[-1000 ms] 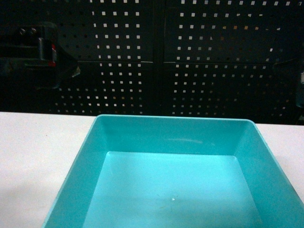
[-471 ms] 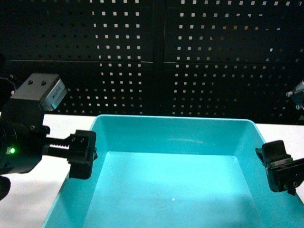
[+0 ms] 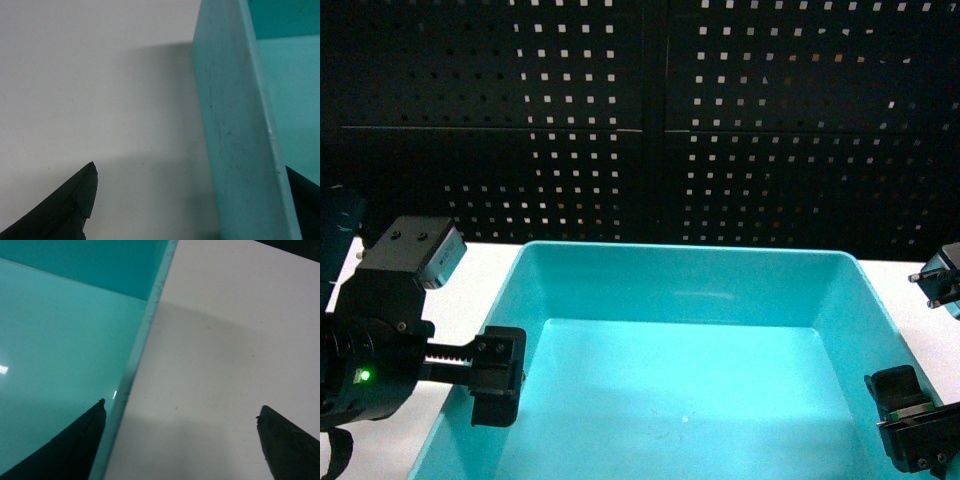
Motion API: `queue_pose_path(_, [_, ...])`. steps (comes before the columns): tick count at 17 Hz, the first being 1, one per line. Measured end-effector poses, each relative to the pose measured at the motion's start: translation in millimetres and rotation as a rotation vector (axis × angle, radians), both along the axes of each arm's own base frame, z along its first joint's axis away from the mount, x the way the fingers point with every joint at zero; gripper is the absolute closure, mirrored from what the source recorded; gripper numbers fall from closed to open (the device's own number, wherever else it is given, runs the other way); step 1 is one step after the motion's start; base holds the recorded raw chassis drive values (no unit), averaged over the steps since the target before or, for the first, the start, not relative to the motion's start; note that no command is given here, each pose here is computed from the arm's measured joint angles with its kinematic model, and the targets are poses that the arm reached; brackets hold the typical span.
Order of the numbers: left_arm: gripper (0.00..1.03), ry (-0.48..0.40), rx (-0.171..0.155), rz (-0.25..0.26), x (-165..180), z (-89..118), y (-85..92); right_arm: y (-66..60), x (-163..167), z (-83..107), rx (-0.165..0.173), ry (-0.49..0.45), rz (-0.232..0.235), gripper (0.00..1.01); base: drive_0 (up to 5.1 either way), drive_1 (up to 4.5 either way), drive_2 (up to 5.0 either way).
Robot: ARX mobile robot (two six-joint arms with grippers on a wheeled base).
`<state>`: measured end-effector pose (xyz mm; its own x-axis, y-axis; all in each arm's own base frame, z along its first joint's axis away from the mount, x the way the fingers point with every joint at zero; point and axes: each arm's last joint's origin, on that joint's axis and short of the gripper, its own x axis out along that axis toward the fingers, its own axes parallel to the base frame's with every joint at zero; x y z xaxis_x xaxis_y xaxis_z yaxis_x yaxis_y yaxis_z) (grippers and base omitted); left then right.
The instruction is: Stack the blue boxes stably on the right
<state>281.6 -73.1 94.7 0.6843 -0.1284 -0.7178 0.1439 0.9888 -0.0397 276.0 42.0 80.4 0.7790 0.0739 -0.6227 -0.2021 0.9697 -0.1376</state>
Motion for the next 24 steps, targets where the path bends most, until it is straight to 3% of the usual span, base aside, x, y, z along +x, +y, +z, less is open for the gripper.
queue_pose_path(5, [0.05,0.013,0.000,0.008,-3.4,-1.8,-4.6,5.3,-4.3,-3.2,0.006,0.005,0.009,0.57,0.0,0.00,0.0])
queue_pose_path(6, [0.05,0.014,0.002,0.020,-3.0,-1.9,-2.3,5.4,-4.7,-3.6,0.002,0.010,-0.001,0.73,0.0,0.00,0.0])
queue_pose_path(8, [0.05,0.019,-0.006,0.043,-2.5,-1.9,0.6,8.7,-5.1,-3.4,0.076,0.017,-0.029,0.90,0.0,0.00,0.0])
queue_pose_path(10, [0.05,0.028,-0.022,0.067,-2.7,-2.0,1.8,10.2,-4.9,-3.0,0.115,0.019,-0.049,0.93,0.0,0.00,0.0])
queue_pose_path(15, [0.05,0.100,-0.078,0.143,6.2,-11.4,-4.2,22.0,4.5,-4.1,0.119,0.018,-0.031,0.94,0.0,0.00,0.0])
queue_pose_path(16, [0.10,0.102,-0.071,0.160,7.7,-9.8,-6.7,22.3,5.8,-4.6,0.121,0.018,-0.032,0.94,0.0,0.00,0.0])
queue_pose_path(18, [0.34,0.113,-0.066,0.154,10.0,-8.6,-17.4,22.6,6.5,-5.1,0.124,0.017,-0.033,0.94,0.0,0.00,0.0])
queue_pose_path(20, [0.61,0.121,-0.088,0.166,12.5,-8.3,-21.2,23.1,8.4,-5.0,0.123,0.016,-0.034,0.94,0.0,0.00,0.0])
queue_pose_path(24, [0.96,0.127,-0.115,0.143,12.4,-8.7,-26.4,23.5,8.8,-4.9,0.125,0.010,-0.031,0.94,0.0,0.00,0.0])
